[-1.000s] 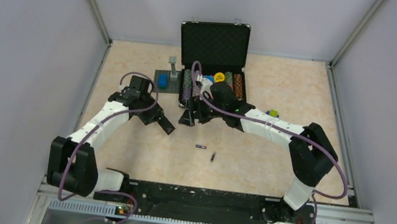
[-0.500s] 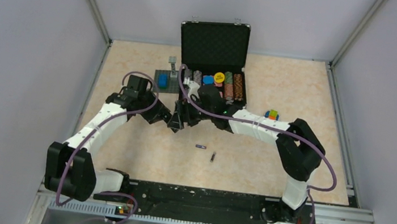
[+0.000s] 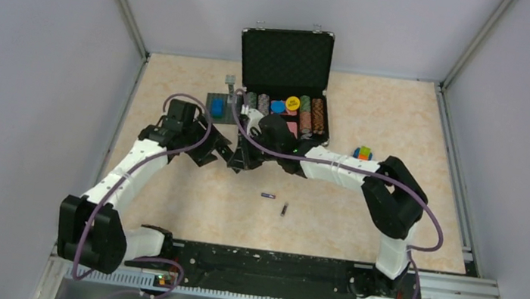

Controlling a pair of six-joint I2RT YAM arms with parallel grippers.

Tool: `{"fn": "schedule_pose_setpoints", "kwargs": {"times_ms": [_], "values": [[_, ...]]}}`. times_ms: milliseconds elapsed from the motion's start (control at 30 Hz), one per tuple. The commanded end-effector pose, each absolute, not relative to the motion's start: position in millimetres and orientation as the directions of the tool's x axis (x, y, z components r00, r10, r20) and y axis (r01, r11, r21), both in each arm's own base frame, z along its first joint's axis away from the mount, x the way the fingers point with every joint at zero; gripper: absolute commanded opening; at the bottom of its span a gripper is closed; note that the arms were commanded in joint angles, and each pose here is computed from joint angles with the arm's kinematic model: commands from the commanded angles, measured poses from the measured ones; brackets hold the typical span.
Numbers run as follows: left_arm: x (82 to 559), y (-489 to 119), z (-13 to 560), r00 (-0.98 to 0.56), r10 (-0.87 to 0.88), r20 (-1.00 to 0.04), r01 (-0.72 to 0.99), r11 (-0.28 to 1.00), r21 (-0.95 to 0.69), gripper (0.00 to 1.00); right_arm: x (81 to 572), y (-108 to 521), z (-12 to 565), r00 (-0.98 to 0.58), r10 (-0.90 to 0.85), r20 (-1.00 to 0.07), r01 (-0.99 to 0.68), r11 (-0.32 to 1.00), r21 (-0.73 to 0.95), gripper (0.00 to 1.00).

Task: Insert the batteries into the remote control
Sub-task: Adjust the remote control.

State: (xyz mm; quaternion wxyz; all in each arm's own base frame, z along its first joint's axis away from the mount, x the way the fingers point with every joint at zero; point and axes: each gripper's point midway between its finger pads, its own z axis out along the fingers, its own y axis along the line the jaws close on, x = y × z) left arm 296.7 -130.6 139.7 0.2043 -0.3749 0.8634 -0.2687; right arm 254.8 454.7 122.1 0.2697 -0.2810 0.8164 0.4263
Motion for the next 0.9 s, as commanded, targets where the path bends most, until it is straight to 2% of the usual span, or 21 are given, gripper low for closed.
{"fn": "schedule_pose_setpoints", "kwargs": {"times_ms": [0, 100, 200, 300, 367, 467, 600, 800, 867], "values": [[298, -129, 168, -0.627, -0.751, -0.207, -0.483, 0.583, -0.653, 0.75, 262, 462, 185, -0.500, -0.155, -0.852, -0.803, 0.453, 0.388, 0.00], [299, -122, 187, -0.613, -0.753, -0.239, -0.493, 0.601, -0.629, 0.84, 263, 456, 205, -0.331, -0.177, -0.927, -0.840, 0.502, 0.204, 0.00], [300, -120, 204, -0.603, -0.760, -0.243, -0.502, 0.598, -0.625, 0.86, 269, 446, 223, -0.156, -0.207, -0.966, -0.818, 0.575, 0.009, 0.00], [299, -125, 211, -0.595, -0.779, -0.196, -0.523, 0.561, -0.641, 0.86, 269, 441, 239, -0.007, -0.248, -0.969, -0.776, 0.613, -0.151, 0.00], [299, -132, 215, -0.594, -0.790, -0.151, -0.531, 0.526, -0.665, 0.84, 269, 438, 244, 0.061, -0.283, -0.957, -0.739, 0.632, -0.234, 0.00], [296, -139, 219, -0.600, -0.793, -0.101, -0.535, 0.492, -0.686, 0.75, 272, 433, 245, 0.135, -0.354, -0.925, -0.669, 0.656, -0.349, 0.00], [292, -132, 222, -0.580, -0.805, -0.124, -0.544, 0.497, -0.676, 0.66, 278, 427, 241, 0.191, -0.428, -0.883, -0.599, 0.662, -0.450, 0.00], [291, -129, 224, -0.573, -0.806, -0.149, -0.533, 0.505, -0.679, 0.62, 282, 429, 236, 0.239, -0.507, -0.828, -0.537, 0.642, -0.548, 0.00], [290, -129, 221, -0.580, -0.802, -0.147, -0.535, 0.510, -0.673, 0.55, 280, 433, 233, 0.250, -0.519, -0.818, -0.536, 0.629, -0.563, 0.00]]}}
